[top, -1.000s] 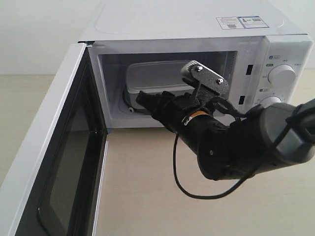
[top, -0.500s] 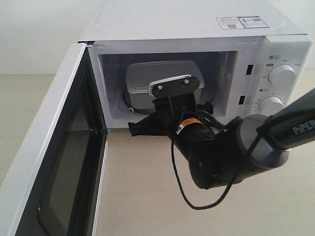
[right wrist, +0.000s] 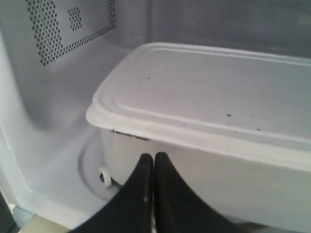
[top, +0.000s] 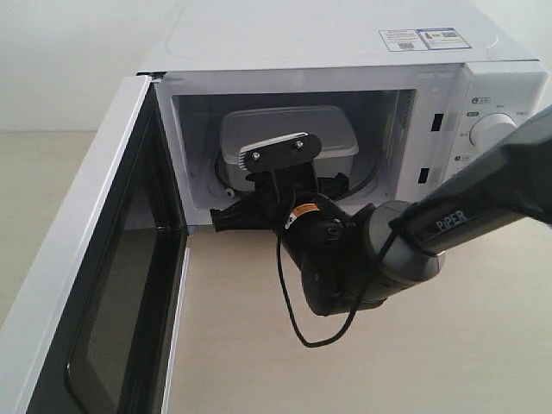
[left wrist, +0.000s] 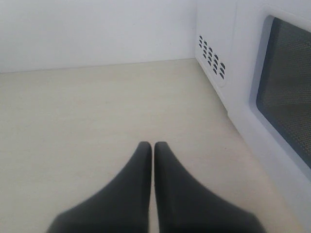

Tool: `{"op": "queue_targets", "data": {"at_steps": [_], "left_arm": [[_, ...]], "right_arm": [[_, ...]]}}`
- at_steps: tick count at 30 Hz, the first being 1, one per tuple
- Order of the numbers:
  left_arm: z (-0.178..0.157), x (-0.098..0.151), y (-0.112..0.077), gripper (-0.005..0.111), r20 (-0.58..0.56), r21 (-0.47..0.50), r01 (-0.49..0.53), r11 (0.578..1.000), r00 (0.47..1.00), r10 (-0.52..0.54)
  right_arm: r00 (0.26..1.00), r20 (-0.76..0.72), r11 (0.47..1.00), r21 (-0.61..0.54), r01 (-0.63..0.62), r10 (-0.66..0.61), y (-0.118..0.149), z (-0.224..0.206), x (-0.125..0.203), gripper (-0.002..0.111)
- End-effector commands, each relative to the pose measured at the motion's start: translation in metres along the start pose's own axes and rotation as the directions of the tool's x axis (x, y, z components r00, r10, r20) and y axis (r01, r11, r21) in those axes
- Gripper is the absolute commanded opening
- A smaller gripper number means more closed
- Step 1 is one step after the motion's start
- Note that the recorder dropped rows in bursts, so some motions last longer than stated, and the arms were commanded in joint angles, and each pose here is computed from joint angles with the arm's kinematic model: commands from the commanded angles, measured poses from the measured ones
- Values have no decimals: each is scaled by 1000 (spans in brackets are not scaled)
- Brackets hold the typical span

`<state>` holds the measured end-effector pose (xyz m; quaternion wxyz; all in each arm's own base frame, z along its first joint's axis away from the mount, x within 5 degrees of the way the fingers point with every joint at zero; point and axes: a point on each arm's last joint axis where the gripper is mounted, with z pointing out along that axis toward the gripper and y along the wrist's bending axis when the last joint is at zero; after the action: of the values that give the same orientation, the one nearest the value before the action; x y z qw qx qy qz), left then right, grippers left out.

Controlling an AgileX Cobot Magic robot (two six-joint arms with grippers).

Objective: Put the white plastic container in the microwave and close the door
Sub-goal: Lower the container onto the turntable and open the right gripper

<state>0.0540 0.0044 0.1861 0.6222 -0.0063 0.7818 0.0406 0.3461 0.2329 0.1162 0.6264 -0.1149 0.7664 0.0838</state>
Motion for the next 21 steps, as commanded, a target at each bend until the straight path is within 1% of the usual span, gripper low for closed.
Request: {"op": "queue_targets", "data": {"at_steps": [1,8,12,14,16,17,21], "left_arm": [[0,1,0,4,-1,-1,6,1000,1000,-6],[0,1,0,4,-1,-1,6,1000,1000,-6],[0,1,0,4,-1,-1,6,1000,1000,-6],[0,1,0,4,-1,-1,6,1000,1000,-6],[0,1,0,4,-1,-1,6,1000,1000,-6],[0,1,0,4,-1,-1,6,1000,1000,-6],[0,1,0,4,-1,-1,6,1000,1000,-6]], "right_arm": [[1000,13,999,30,15,-16,-7,11,2,0],[1000,20,997,81,6,-8,-26,19,4,0],[999,31,996,84,-9,7,-27,22,0,0],[1000,20,997,78,-9,8,-26,22,1,0],[1000,-25,998,63,-10,11,-24,22,3,0],[998,-56,999,51,-8,11,-23,19,3,0],[1000,-25,998,58,3,-1,-29,-4,-9,0]]}}
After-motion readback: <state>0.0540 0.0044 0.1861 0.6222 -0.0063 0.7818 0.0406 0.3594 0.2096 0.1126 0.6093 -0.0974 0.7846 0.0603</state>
